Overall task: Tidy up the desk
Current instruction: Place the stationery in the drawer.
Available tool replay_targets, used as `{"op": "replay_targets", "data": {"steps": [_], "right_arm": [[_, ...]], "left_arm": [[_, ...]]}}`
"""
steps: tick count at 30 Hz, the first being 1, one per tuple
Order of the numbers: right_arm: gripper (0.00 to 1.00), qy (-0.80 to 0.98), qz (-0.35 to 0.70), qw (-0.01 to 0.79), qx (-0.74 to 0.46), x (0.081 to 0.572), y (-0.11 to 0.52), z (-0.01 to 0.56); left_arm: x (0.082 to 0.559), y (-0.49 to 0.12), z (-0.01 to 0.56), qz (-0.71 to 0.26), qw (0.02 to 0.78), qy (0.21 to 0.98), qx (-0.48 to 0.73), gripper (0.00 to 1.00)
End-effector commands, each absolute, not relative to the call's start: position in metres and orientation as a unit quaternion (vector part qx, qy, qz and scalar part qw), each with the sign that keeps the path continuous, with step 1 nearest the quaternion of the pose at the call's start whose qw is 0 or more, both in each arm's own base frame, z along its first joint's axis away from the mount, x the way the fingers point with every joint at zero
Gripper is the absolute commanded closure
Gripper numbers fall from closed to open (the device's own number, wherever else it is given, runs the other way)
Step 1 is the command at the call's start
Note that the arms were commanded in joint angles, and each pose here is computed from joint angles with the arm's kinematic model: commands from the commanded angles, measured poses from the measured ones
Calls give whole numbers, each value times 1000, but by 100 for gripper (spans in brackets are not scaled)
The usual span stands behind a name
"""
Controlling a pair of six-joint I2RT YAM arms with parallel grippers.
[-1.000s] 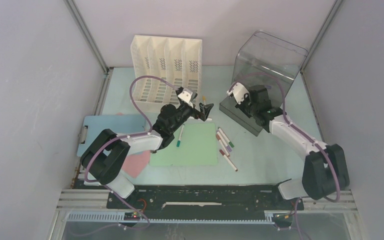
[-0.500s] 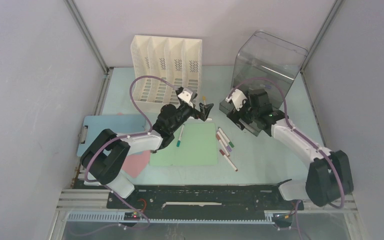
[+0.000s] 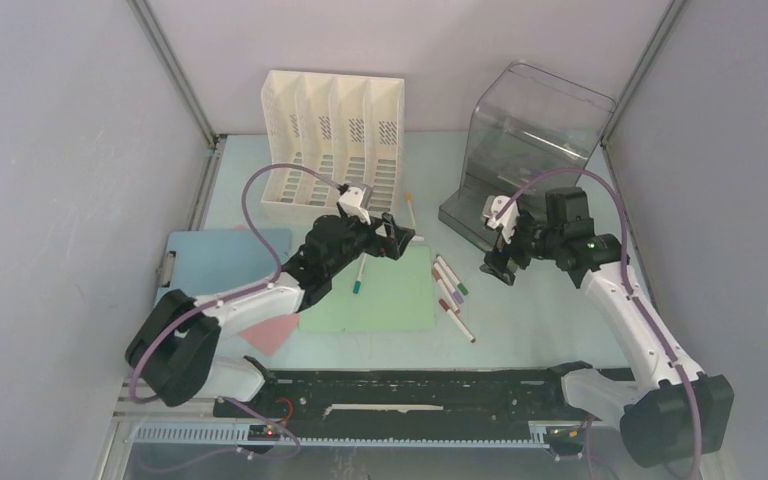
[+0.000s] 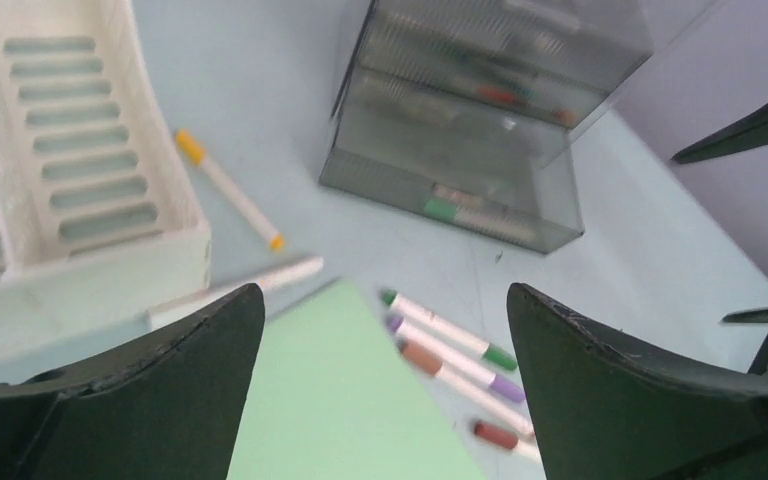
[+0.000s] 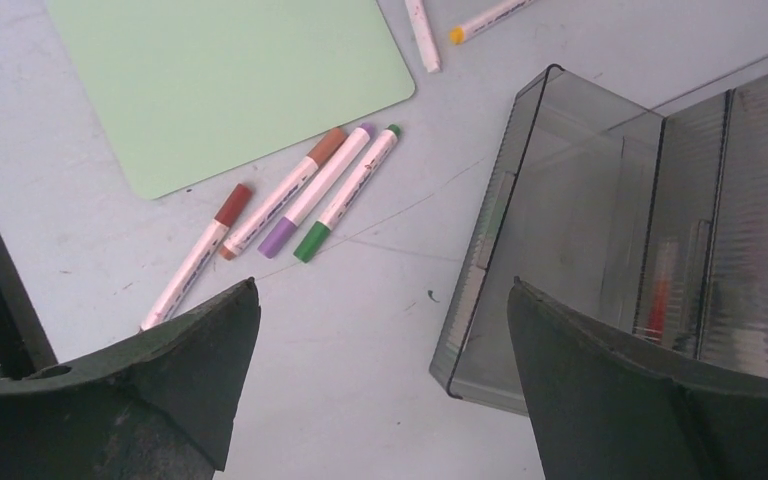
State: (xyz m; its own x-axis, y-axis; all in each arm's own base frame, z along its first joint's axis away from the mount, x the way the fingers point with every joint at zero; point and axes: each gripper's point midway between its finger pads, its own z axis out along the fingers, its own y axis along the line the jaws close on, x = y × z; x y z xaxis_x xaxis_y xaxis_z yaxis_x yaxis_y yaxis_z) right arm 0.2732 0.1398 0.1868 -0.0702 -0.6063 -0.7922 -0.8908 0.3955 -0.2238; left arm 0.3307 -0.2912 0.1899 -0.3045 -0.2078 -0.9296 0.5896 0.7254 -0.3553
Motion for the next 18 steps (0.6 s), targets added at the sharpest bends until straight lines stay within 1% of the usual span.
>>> {"op": "replay_targets", "data": {"steps": [1, 6, 10, 15, 18], "right_arm": [[0, 686, 206, 452, -532, 258, 140, 204], [0, 701, 241, 433, -513, 236, 137, 203], [0, 707, 259, 410, -514, 216, 136, 187], [0, 728, 210, 406, -512, 229, 120, 167], [0, 735, 208, 397, -509, 230, 117, 162]], "left_arm": [[311, -256, 154, -270, 488, 824, 95, 0], [293, -228, 137, -210, 451, 861, 103, 0], [290, -207, 123, -164, 449, 874, 91, 0], [293, -193, 95, -113, 425, 895, 75, 1], [295, -187, 76, -79, 400, 910, 71, 6]]}}
